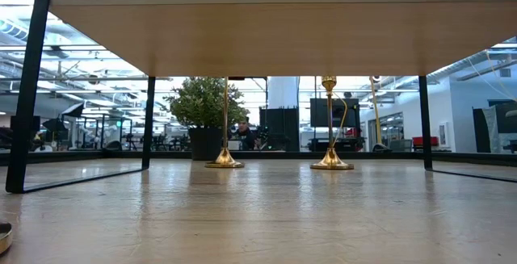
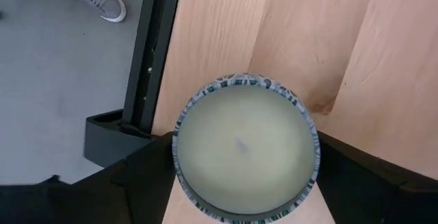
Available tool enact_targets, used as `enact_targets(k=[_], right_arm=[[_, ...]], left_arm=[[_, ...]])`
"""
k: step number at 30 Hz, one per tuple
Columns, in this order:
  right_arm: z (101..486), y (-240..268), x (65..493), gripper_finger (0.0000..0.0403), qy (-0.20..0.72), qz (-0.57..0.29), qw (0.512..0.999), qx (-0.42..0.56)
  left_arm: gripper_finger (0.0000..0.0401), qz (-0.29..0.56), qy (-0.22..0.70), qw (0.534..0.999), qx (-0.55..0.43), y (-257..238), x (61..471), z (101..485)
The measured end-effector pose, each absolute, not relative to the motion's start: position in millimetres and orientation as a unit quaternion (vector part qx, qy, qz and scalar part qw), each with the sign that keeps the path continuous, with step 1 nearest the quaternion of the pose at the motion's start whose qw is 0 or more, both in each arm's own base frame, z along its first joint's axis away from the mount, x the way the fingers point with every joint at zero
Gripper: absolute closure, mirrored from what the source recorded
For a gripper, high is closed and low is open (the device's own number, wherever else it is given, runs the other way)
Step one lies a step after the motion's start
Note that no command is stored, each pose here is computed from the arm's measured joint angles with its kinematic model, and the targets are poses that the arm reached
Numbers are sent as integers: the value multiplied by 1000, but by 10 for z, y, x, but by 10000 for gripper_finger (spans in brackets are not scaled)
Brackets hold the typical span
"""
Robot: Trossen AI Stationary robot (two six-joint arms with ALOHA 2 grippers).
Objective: Pick & Place candle stick holders
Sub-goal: Put the blue scented candle on the shelf aligned with the orange scented candle
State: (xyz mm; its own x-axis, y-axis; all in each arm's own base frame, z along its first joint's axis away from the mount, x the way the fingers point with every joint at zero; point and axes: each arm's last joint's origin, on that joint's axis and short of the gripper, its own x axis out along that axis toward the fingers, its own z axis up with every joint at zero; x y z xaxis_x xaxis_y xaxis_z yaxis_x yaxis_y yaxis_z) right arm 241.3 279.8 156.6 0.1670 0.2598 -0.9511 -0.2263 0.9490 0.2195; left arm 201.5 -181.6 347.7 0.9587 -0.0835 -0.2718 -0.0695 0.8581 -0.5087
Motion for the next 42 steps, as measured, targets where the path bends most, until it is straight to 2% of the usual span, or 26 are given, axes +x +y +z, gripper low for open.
enact_targets(k=[8, 23, 31, 42], right_arm=[[1734, 2768, 2597, 107, 617, 150, 771, 45], [2391, 2713, 2841, 109, 608, 175, 775, -7], [2791, 2733, 2936, 109, 565, 182, 804, -9], [3340, 2415, 3142, 109, 509, 135, 847, -71]], left_arm=[[382, -3, 144, 953, -266, -1815, 2014, 3478], [382, -14, 126, 950, -286, -1829, 2025, 3525], [382, -73, 91, 947, -300, -1870, 2041, 3651], [382, -176, 33, 922, -343, -1882, 2012, 3881]])
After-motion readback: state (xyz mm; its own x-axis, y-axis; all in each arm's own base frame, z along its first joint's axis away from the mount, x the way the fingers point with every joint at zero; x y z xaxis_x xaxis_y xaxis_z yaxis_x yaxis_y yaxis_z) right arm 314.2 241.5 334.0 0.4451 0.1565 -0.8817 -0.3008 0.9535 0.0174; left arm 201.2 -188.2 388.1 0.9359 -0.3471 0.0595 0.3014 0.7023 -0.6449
